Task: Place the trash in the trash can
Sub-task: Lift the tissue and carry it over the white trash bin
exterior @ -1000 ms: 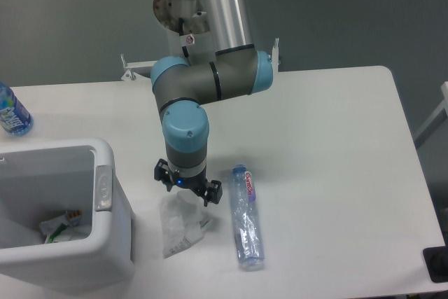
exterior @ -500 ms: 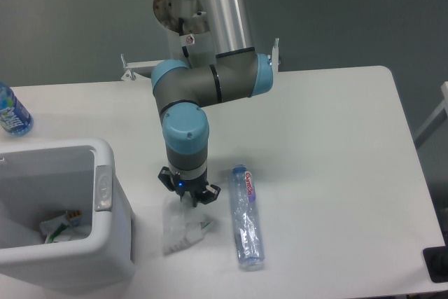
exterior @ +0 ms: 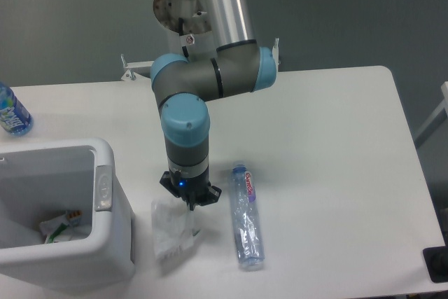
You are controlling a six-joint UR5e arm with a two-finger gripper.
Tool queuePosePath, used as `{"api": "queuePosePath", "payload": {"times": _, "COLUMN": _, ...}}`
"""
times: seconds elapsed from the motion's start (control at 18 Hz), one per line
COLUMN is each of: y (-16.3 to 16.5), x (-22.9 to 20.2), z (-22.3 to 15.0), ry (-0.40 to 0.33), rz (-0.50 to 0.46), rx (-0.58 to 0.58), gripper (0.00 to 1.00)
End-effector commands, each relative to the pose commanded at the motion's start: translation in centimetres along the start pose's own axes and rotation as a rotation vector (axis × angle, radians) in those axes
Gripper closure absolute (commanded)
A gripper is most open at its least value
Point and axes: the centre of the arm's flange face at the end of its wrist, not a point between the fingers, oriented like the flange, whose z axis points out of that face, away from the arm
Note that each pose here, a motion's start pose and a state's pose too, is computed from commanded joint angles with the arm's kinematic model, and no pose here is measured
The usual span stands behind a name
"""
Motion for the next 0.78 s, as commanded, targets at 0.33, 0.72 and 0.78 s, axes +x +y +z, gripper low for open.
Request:
{"api": "queuePosePath", "payload": {"times": 0.33, "y": -4.7, "x": -5.4, "z": -8.8, "ry": 0.031, "rz": -0.235, "rx": 0.235, "gripper": 1.0}}
{"api": "queuePosePath", "payload": {"times": 0.72, "y": -5.4, "x": -4.3, "z": -18.0, "ry": 0.196, "rz": -0.232, "rx": 0.444, "gripper": 1.0}}
{"api": "queuePosePath", "payload": {"times": 0.78, "y": -5.2, "x": -3.7, "z": -18.8, "ry": 0.22, "rz": -0.232, "rx": 0.46, "gripper": 1.0}}
